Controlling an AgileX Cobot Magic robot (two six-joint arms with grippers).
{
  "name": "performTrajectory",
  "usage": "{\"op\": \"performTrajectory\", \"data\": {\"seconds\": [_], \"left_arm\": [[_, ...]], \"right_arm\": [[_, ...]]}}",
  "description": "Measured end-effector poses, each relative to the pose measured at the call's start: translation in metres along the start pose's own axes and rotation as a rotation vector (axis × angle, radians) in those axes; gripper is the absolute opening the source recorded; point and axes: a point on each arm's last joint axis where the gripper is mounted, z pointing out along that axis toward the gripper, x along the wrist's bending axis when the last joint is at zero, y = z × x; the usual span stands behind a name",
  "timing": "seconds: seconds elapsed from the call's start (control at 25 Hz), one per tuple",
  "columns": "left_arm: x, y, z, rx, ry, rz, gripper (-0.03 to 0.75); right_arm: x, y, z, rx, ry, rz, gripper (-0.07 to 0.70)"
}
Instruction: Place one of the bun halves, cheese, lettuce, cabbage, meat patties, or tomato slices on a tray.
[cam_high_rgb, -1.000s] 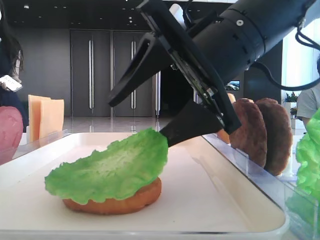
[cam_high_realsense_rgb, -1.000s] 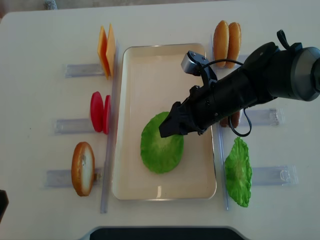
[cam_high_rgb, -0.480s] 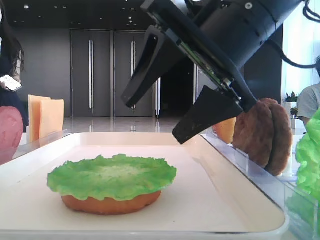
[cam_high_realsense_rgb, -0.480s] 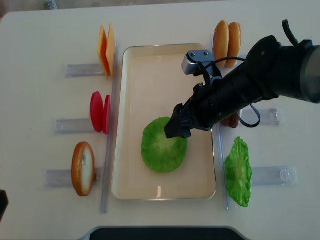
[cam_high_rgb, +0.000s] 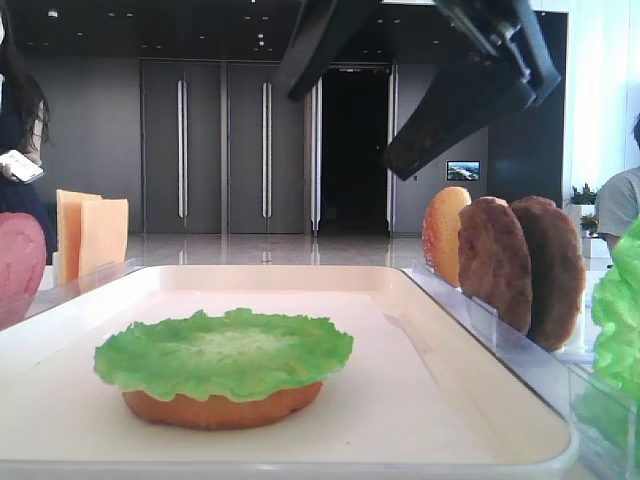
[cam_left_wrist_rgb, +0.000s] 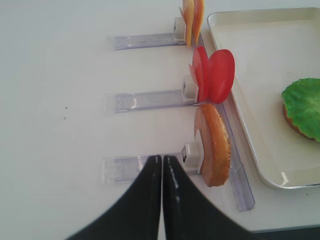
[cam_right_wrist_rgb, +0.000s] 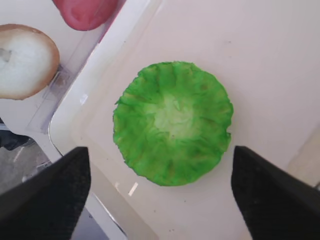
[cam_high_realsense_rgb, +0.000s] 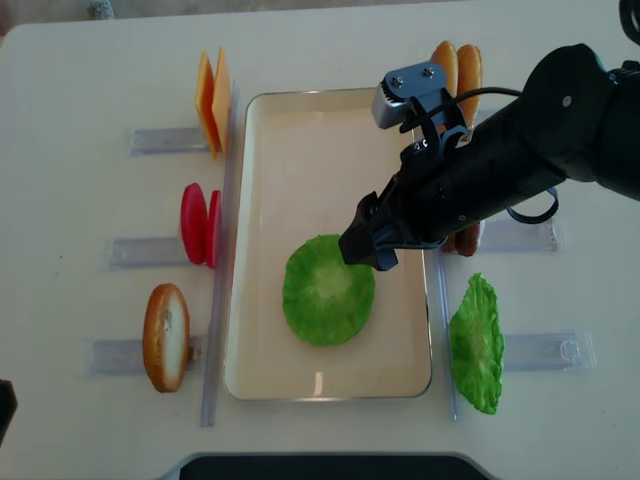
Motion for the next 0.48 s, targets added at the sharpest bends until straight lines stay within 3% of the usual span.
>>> {"op": "performTrajectory", "data": {"seconds": [0.24, 0.48], "left_arm": [[0.000, 0.000, 0.000, 0.000, 0.000, 0.000, -0.007], [0.000, 0.000, 0.000, 0.000, 0.000, 0.000, -0.007]], "right_arm": [[0.007, -0.007, -0.031, 0.011, -0.121, -0.010, 0.576], [-0.005, -0.012, -0.049, 0.089, -0.333, 0.014, 0.576]]}}
